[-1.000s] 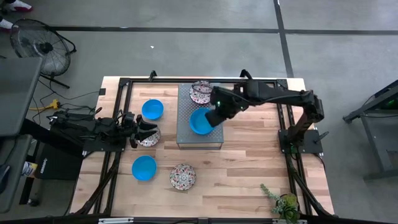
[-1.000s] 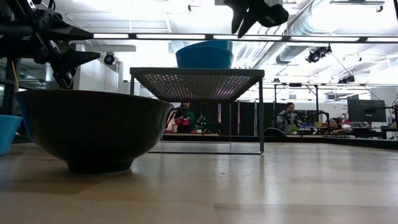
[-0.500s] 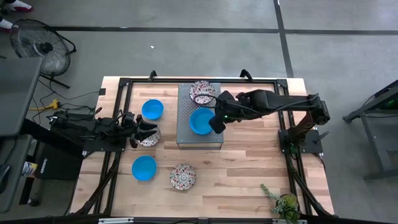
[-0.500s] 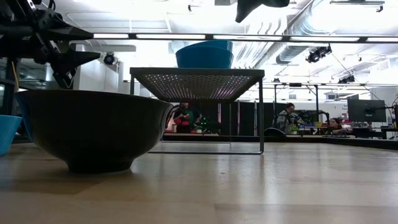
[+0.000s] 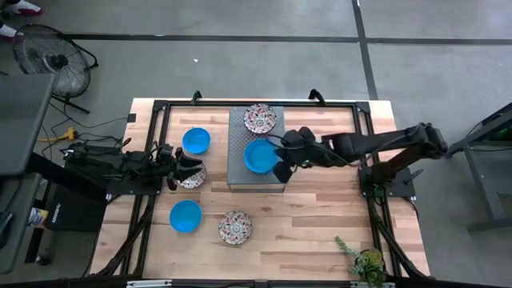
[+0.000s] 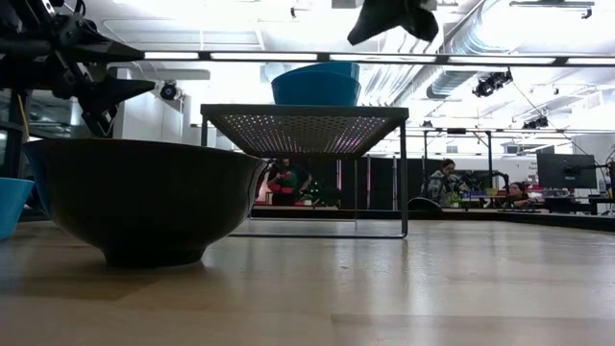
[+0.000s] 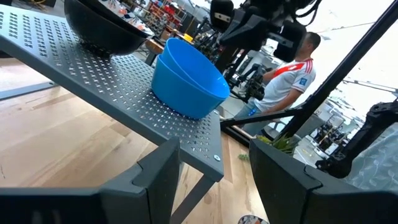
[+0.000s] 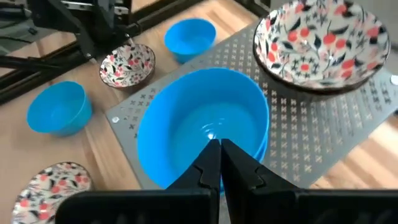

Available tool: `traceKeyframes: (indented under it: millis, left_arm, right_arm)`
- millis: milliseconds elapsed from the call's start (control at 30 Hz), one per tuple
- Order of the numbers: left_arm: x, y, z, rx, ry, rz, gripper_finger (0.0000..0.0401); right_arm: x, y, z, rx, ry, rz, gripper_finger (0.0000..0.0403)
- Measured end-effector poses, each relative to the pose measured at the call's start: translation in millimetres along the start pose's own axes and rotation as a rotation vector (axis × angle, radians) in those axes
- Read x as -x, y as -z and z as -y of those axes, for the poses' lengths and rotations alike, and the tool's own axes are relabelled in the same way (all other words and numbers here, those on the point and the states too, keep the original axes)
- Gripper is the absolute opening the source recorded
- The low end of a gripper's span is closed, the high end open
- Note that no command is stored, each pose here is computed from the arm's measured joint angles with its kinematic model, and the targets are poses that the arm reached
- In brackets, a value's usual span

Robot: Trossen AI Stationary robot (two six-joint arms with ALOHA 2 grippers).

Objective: Pick & Place Mini bowls
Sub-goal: Stack the blue bowl on the blue bowl on the shelf

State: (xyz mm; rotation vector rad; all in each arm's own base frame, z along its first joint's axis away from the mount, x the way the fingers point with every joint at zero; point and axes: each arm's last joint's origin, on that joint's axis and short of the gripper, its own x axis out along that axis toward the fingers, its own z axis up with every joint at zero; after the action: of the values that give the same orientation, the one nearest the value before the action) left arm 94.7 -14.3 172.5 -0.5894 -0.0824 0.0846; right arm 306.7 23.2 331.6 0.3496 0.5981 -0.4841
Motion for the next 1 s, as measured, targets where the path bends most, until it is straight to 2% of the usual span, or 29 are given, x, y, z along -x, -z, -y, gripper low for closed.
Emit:
traceKeyframes:
  millis: [300, 433, 1000]
  left_arm:
    - [0, 0, 0, 0.000, 0.000, 0.000, 0.0190]
    - [0, 0, 0, 0.000, 0.000, 0.000, 0.0190]
    - [0, 0, 0, 0.000, 0.000, 0.000, 0.0190]
  right_arm:
    - [-17, 28, 22, 0.123, -0.088, 0.148, 0.0000]
    - [-26, 28, 31, 0.158, -0.114, 0.190, 0.0000]
    - [-40, 29, 54, 0.207, -0.149, 0.146, 0.0000]
